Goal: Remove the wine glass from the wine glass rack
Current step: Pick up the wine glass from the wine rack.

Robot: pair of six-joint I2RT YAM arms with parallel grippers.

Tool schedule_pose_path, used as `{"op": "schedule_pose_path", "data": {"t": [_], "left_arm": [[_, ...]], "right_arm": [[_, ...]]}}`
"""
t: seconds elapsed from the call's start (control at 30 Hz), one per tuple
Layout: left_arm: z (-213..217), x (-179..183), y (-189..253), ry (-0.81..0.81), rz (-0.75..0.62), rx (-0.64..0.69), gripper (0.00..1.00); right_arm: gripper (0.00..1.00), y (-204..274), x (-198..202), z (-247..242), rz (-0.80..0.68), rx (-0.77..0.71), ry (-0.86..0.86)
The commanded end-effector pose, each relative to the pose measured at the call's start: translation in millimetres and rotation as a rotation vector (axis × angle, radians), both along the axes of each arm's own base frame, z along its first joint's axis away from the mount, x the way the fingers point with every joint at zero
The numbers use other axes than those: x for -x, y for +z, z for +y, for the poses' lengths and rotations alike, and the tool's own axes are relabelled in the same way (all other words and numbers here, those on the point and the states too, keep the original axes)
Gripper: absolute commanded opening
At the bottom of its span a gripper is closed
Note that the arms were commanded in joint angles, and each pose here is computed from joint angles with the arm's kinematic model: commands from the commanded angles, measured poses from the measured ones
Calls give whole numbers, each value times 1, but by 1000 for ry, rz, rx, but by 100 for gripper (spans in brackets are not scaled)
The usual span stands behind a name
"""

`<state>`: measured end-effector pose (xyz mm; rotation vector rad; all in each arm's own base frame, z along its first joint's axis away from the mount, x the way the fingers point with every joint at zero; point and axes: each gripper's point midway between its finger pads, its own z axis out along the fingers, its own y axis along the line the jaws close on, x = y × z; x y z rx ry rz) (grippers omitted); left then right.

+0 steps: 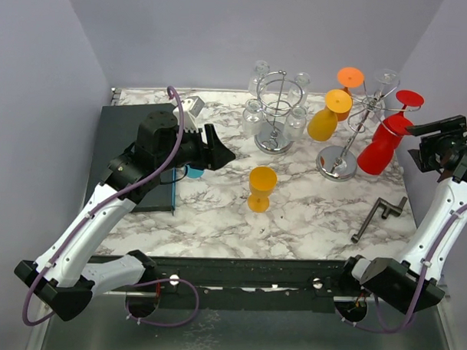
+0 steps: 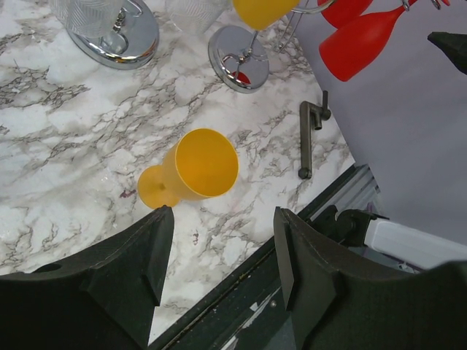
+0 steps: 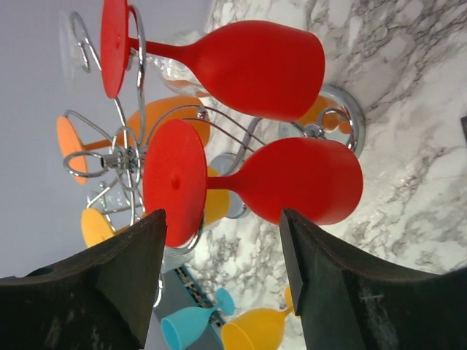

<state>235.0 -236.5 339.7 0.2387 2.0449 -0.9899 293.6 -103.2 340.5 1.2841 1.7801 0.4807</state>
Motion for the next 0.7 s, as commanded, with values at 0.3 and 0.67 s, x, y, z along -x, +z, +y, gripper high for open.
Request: {"op": "schedule_pose_path", "data": {"t": [0.3,0.67], "left_arm": [[-3,7,9,-35,-38,32,63],[-2,7,8,-33,-38,29,63]], "right_arm": [[55,11,-24,-5,-115,-67,-11],[29,9,-27,-9,-115,-63,-18]]}}
